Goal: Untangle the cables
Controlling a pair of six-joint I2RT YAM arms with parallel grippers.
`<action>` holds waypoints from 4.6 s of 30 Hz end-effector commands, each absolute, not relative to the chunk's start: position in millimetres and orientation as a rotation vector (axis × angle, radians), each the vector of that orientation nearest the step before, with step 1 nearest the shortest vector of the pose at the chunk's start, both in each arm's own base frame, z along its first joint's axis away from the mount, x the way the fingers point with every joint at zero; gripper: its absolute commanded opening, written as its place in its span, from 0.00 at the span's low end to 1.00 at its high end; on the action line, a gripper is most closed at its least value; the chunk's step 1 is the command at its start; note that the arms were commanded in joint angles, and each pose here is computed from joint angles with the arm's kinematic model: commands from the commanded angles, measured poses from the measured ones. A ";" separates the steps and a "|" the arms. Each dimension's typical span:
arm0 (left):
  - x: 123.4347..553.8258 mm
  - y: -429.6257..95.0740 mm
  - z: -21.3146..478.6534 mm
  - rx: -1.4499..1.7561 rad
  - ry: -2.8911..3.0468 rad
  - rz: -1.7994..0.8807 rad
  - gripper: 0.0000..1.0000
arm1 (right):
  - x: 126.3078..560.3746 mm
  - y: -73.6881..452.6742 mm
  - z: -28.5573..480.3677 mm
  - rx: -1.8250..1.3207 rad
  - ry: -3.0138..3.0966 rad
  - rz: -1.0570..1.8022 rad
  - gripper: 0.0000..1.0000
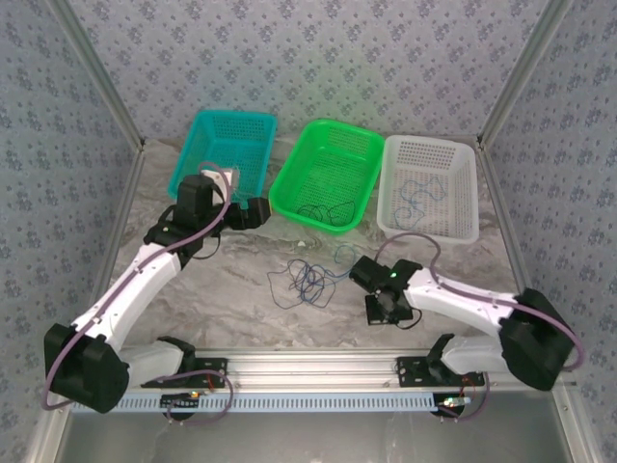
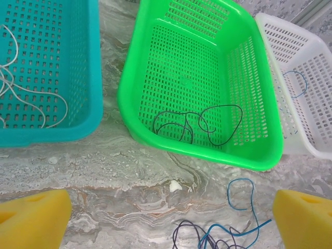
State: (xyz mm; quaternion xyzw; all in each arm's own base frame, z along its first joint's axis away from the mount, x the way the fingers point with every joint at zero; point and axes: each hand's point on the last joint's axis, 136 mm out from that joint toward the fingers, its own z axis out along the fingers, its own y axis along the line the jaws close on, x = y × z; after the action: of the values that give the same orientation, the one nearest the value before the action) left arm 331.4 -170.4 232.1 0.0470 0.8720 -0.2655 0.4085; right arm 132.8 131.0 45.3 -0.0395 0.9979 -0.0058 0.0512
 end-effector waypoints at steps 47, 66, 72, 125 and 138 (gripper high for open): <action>266.7 -307.8 241.8 0.790 1.963 -1.198 0.32 | 270.2 260.0 232.2 -0.351 2.199 0.539 0.00; 316.2 -255.6 234.9 0.315 2.065 -0.850 0.00 | 279.5 209.5 209.4 0.116 2.138 0.563 0.00; 337.0 -221.1 221.3 0.064 2.129 -0.726 0.00 | 267.7 212.9 196.0 0.036 2.186 0.508 0.00; 398.7 -126.4 405.2 0.120 1.730 -0.519 0.00 | 283.9 257.5 176.0 -0.338 2.343 0.300 0.84; 486.9 -78.1 364.1 0.036 1.821 -0.447 0.01 | 281.5 240.1 162.1 -0.319 2.391 0.232 0.85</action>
State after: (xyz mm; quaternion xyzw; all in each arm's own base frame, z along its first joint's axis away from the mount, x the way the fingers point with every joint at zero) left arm 474.5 -78.3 352.9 0.0008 0.7938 -0.1863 0.5789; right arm 279.0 250.6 164.2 -0.1342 0.9187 0.1111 0.3546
